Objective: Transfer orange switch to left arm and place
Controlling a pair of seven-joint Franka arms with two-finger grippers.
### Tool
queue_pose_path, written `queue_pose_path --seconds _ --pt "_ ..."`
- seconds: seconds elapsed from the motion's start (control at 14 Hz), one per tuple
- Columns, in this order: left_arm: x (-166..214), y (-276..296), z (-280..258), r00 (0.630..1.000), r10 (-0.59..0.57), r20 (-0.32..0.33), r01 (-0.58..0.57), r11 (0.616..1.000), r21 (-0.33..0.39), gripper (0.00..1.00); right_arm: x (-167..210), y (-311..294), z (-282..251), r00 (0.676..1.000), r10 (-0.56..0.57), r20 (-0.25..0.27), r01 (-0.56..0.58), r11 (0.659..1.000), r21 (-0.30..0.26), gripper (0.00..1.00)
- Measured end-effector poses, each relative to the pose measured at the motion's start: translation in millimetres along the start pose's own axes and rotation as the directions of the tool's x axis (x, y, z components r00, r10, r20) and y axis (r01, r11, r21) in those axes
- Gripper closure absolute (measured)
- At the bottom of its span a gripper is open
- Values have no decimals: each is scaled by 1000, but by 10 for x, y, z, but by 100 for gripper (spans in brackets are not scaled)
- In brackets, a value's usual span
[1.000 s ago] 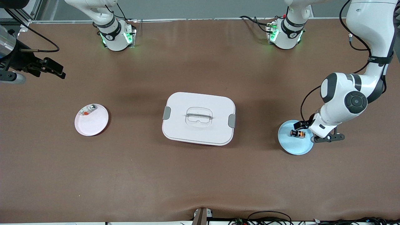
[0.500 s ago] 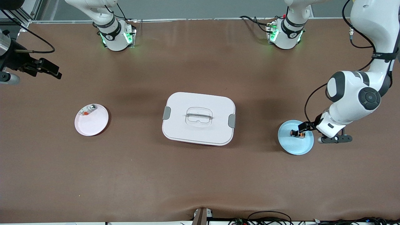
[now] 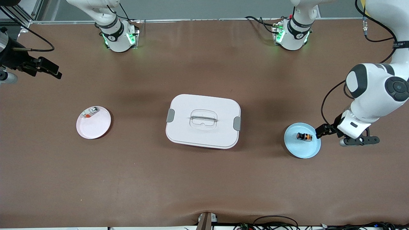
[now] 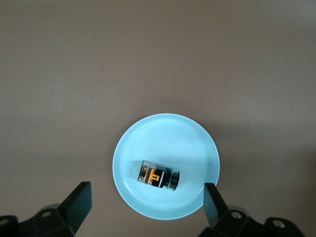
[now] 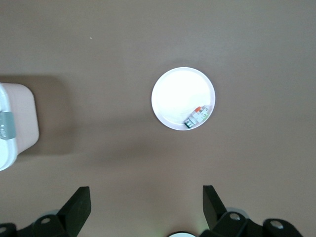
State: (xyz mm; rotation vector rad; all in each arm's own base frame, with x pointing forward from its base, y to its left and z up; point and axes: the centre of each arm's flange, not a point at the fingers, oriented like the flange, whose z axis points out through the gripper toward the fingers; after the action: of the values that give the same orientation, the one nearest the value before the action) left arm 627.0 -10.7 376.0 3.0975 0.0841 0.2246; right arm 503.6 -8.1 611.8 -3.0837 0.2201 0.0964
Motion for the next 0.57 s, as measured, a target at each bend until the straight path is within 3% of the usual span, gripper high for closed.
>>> queue_pose_path --seconds 0.57 --pt "-48 27 -984 999 1 47 -3 999 38 0 -13 23 0 1000 6 1 -6 1000 8 0"
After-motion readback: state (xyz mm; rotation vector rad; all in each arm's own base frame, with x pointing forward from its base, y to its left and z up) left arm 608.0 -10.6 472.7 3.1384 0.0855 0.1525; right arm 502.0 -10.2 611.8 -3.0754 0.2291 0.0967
